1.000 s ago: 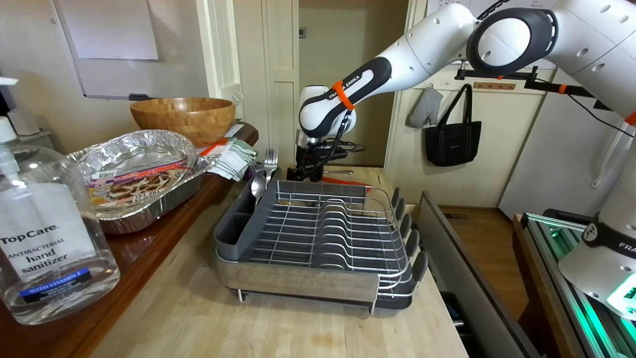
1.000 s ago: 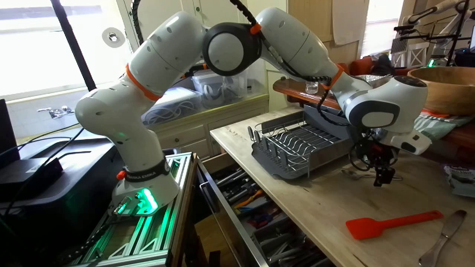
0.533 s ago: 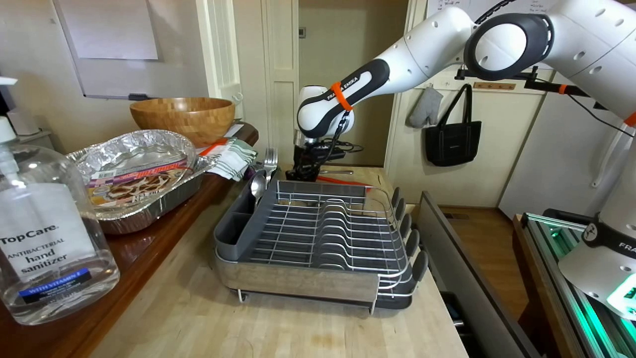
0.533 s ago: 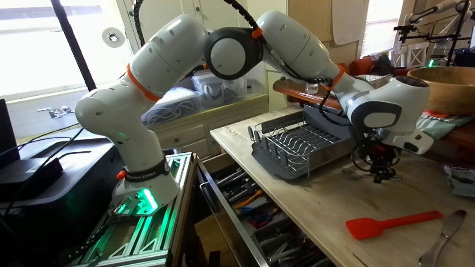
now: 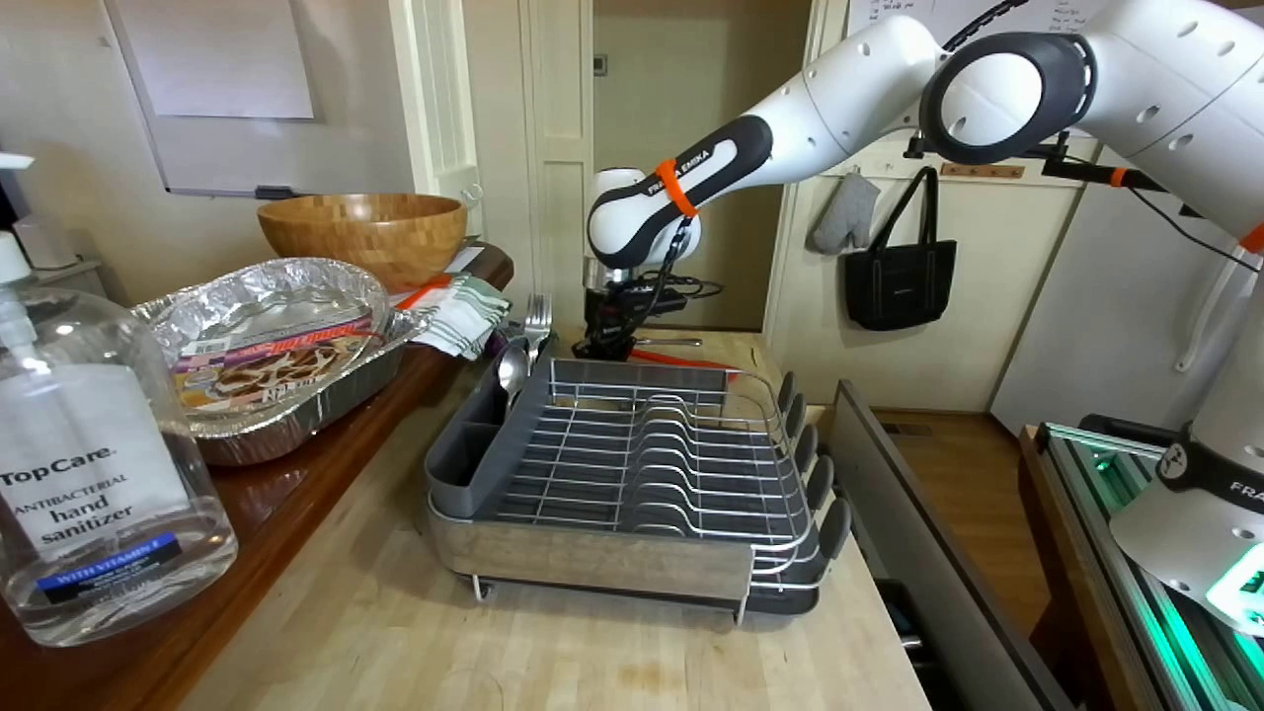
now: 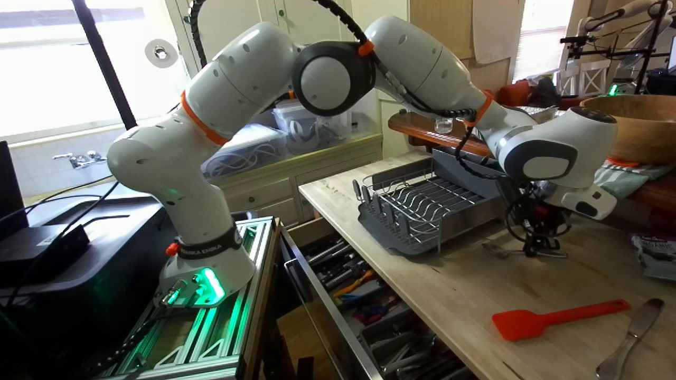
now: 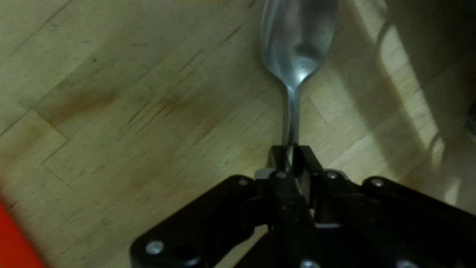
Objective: Place the spoon on the dish rack
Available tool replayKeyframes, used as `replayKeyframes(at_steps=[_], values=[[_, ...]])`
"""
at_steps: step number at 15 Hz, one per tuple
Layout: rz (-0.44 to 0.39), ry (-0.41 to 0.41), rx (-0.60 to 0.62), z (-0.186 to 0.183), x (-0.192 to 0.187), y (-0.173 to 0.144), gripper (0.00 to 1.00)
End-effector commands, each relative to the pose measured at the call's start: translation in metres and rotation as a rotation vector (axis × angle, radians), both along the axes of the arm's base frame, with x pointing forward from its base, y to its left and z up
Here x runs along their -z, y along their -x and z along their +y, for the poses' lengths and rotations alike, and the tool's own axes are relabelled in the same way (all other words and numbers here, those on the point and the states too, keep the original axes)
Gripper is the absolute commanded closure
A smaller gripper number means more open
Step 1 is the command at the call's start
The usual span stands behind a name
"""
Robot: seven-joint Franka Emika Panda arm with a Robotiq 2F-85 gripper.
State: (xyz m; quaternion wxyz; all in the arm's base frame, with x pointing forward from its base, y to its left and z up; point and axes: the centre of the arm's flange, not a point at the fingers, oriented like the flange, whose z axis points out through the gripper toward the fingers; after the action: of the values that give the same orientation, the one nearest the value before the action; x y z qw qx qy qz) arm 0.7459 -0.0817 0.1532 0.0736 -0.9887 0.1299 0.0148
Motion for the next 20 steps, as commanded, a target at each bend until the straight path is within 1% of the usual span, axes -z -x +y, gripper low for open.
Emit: replayKeyframes(at_steps=[1,3,6,8,10,20], values=[[0.047,0.045,-0.050,-0.010,-0.011,-0.001,0.97],[0.062,0.093,-0.069,-0.017,-0.021,0.005,0.97],[0.095,0.194,-0.118,-0.022,-0.043,0.016,0.97],[0.123,0.264,-0.169,-0.018,-0.059,0.021,0.97],[0.147,0.327,-0.245,-0.012,-0.074,0.025,0.97],[0.288,0.683,-0.572,0.061,-0.152,0.061,0.97]])
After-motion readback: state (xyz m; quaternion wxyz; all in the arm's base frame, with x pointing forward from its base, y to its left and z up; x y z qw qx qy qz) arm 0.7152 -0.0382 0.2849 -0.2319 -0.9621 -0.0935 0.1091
